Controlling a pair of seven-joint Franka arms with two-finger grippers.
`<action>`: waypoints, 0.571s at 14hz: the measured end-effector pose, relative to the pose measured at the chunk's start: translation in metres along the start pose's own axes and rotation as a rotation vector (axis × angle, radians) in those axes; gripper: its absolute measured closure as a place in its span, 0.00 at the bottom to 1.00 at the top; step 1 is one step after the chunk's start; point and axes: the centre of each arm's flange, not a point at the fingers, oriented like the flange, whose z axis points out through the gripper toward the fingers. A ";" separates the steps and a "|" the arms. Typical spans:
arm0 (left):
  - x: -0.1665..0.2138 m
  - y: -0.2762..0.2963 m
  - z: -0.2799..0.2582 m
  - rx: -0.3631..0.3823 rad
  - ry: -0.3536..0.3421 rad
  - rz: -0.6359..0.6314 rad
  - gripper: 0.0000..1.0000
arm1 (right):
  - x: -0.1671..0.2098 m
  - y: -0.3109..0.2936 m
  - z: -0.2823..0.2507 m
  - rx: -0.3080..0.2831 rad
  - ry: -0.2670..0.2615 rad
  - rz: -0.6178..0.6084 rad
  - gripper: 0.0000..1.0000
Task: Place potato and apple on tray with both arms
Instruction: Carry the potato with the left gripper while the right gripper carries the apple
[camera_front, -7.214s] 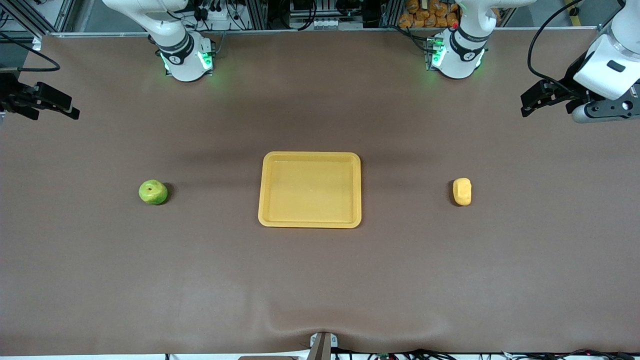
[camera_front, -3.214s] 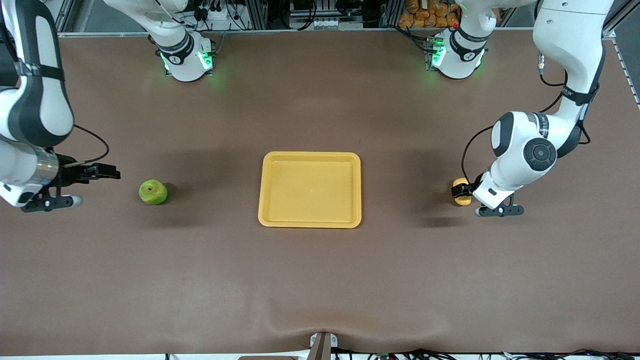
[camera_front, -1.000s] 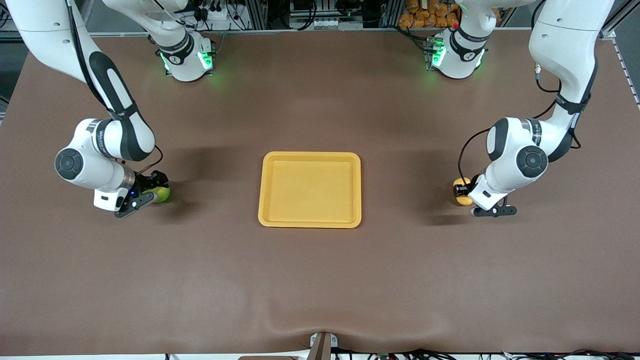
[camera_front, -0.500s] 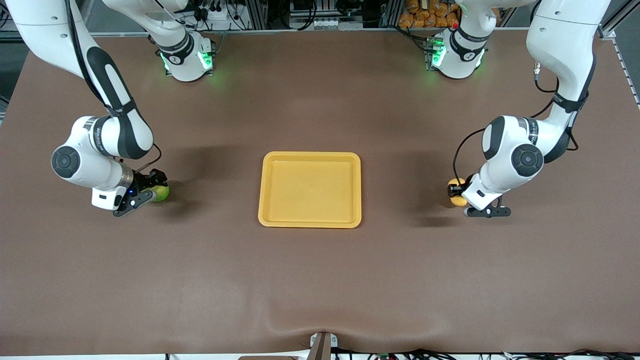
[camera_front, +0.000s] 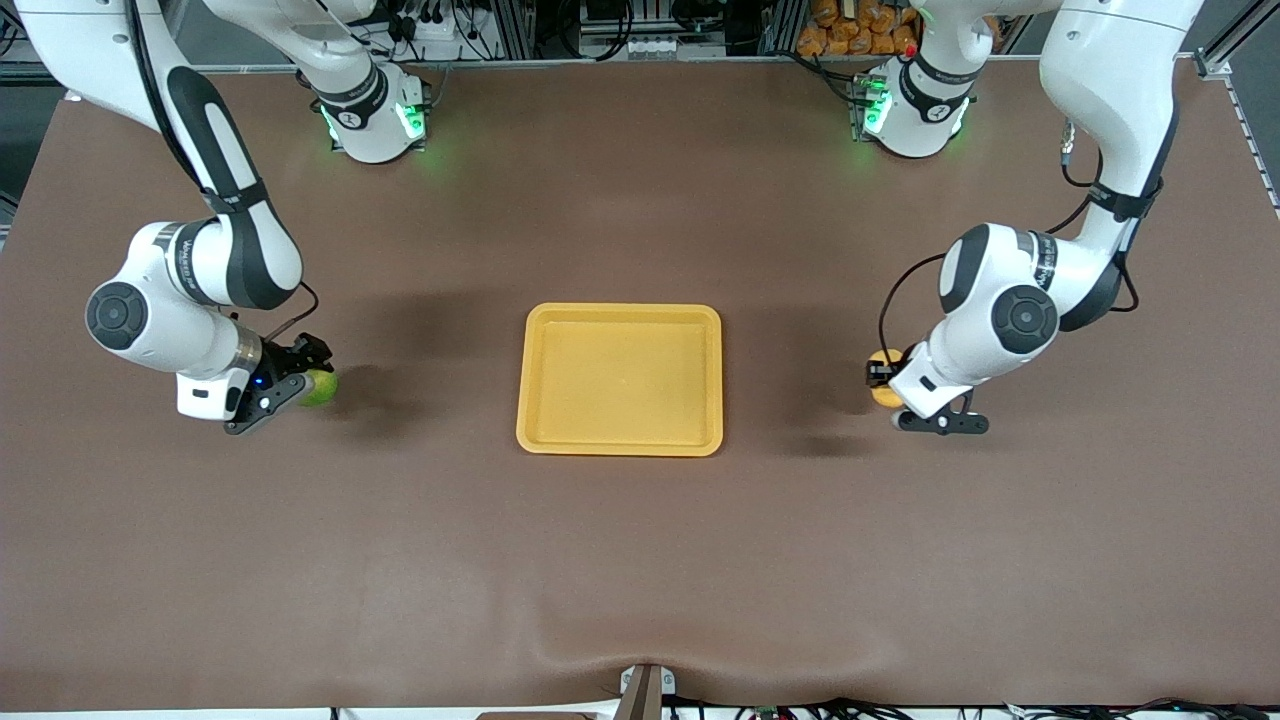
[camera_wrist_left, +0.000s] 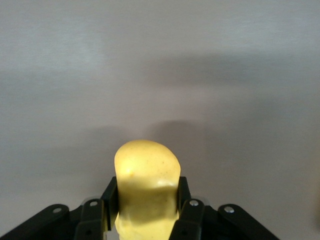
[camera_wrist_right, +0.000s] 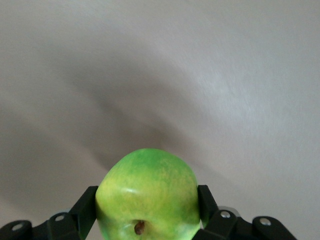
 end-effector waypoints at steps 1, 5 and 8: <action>-0.001 0.013 -0.004 -0.007 0.002 -0.004 0.51 | 0.003 0.000 -0.004 -0.006 0.007 -0.071 0.15; -0.005 0.064 -0.019 -0.030 0.021 -0.017 0.51 | 0.017 0.008 -0.026 -0.047 0.041 -0.310 0.15; -0.014 0.109 -0.026 -0.036 0.036 -0.039 0.51 | 0.033 0.003 -0.040 -0.076 0.057 -0.487 0.15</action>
